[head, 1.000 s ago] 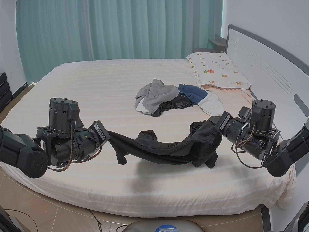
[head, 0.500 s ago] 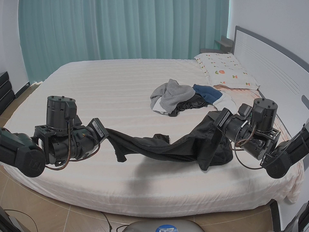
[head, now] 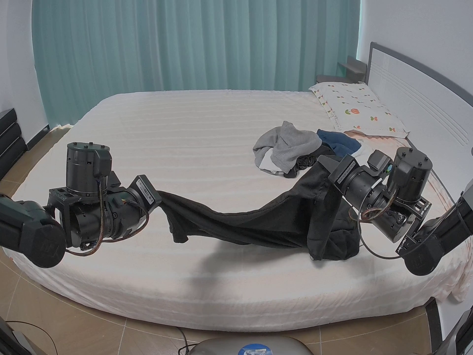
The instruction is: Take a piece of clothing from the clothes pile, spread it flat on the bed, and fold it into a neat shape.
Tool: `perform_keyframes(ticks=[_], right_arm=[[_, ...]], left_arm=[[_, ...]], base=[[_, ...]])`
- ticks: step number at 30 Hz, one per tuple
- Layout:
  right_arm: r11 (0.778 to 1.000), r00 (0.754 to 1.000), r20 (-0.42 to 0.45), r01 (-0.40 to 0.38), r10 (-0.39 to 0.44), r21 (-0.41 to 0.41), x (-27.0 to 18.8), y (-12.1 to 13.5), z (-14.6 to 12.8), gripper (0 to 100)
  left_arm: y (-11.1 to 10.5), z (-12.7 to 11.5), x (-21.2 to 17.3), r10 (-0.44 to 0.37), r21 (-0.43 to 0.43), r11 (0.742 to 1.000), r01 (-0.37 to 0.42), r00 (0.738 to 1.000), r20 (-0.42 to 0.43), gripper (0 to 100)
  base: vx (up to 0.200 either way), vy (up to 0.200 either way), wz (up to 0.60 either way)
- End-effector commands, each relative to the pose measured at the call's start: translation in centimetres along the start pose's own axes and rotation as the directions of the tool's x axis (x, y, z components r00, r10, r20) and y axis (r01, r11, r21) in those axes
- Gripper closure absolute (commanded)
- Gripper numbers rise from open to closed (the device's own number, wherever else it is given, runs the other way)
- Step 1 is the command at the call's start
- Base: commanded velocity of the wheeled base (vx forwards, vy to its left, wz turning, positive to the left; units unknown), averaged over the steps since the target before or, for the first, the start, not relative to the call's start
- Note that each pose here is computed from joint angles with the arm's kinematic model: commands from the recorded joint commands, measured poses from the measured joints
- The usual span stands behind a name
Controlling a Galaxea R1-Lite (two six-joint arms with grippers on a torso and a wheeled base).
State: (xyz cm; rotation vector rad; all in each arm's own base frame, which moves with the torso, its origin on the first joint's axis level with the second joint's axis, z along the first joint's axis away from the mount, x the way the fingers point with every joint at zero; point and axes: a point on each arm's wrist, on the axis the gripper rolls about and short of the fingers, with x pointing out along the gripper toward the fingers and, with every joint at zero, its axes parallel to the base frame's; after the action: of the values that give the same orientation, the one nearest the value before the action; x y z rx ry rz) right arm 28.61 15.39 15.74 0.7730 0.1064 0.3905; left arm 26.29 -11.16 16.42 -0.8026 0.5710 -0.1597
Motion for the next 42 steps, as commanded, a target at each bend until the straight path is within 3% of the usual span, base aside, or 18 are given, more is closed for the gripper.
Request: perform_keyframes(ticks=[1,12,18,42], right_arm=[[1.000,1.000,-0.002,0.003,-0.003,0.003,0.08,-0.16,-0.05,100],[1.000,1.000,-0.002,0.001,-0.001,0.004,0.17,-0.13,-0.11,100],[0.999,1.000,0.007,-0.012,0.012,0.044,0.18,0.23,0.18,100],[0.999,1.000,0.008,-0.013,0.013,0.041,0.10,0.18,0.14,100]], left_arm=[[0.00,0.01,-0.09,-0.002,0.000,1.000,0.002,1.000,0.000,100],[0.09,-0.07,-0.05,0.001,-0.002,1.000,-0.001,1.000,-0.004,100],[0.02,-0.07,-0.13,-0.002,-0.001,1.000,0.002,1.000,-0.003,100],[0.12,-0.09,-0.22,0.001,0.003,1.000,-0.001,1.000,-0.004,100]], base=[[0.000,0.200,0.00],[0.000,0.200,0.00],[0.000,0.200,0.00],[0.000,0.200,0.00]])
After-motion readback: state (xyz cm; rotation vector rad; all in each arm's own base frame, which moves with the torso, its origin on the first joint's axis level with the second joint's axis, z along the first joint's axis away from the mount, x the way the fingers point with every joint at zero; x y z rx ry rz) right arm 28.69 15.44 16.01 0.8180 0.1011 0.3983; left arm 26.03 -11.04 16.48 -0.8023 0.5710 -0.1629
